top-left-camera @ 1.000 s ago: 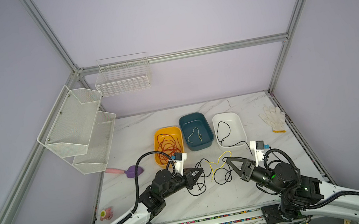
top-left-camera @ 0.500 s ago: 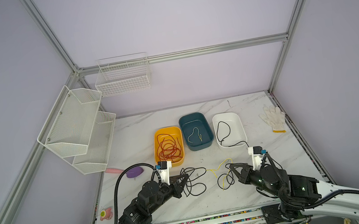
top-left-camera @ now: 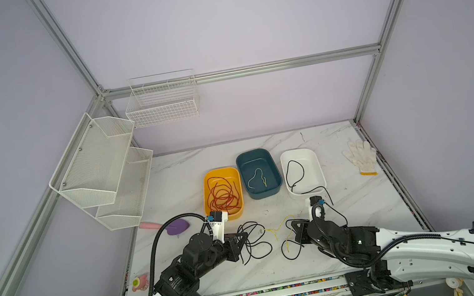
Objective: Untangle the cables
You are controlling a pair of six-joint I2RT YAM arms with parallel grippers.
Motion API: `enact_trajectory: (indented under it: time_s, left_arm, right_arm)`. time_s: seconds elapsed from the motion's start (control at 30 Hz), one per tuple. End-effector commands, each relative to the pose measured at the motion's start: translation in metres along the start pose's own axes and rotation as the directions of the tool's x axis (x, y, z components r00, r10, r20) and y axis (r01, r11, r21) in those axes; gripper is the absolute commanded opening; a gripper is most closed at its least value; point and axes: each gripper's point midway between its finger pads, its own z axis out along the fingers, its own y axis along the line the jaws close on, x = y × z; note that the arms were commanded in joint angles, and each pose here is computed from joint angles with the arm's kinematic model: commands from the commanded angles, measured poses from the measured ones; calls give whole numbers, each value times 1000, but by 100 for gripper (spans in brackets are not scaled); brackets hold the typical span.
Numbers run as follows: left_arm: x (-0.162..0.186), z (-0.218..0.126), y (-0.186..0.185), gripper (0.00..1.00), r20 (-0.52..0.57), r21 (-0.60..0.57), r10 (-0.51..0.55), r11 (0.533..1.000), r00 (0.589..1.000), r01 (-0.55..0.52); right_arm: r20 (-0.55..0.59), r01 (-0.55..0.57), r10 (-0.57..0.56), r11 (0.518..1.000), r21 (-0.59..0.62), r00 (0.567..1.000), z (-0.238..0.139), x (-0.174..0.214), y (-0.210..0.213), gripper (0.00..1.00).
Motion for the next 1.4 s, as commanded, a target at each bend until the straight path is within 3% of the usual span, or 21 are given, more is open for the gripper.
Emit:
enact_trajectory:
  time_s: [0.0,0.1,0.3,0.4,0.47,0.57,0.93,1.2,1.37]
  left_arm:
    - [-65,-43,-51,0,211,105,12,994,977,-35]
    - [-80,-64,-57,0,286,104,8,994,958,-39]
    - [-95,-84,-75,0,341,175,-41,984,939,-21]
    - [-108,-93,-86,0,366,198,-53,980,929,-21]
    - [-117,-100,-94,0,385,205,-56,978,921,-26]
    - [-130,-110,-100,0,415,191,-55,981,908,-28]
    - [-168,-158,-98,0,525,-11,59,998,849,-63]
    - [-168,-148,-81,0,430,-196,187,974,883,-111]
    - [-167,-134,-80,0,387,-220,222,965,895,-144]
  right_arm:
    - [50,36,-39,998,60,998,7,-7,-8,0]
    - [44,44,-47,997,59,998,10,-3,-14,2]
    - [15,70,-70,996,-48,997,7,3,-2,49]
    - [8,84,-84,991,-108,996,3,4,5,65]
    - [-9,90,-93,981,-171,996,2,8,16,70]
    - [-33,105,-118,957,-269,993,0,17,30,74]
    - [-68,134,-148,976,-174,987,22,37,4,78]
    - [-48,142,-162,949,-281,986,-1,28,20,84]
    - [-63,149,-176,943,-299,982,-5,32,17,86]
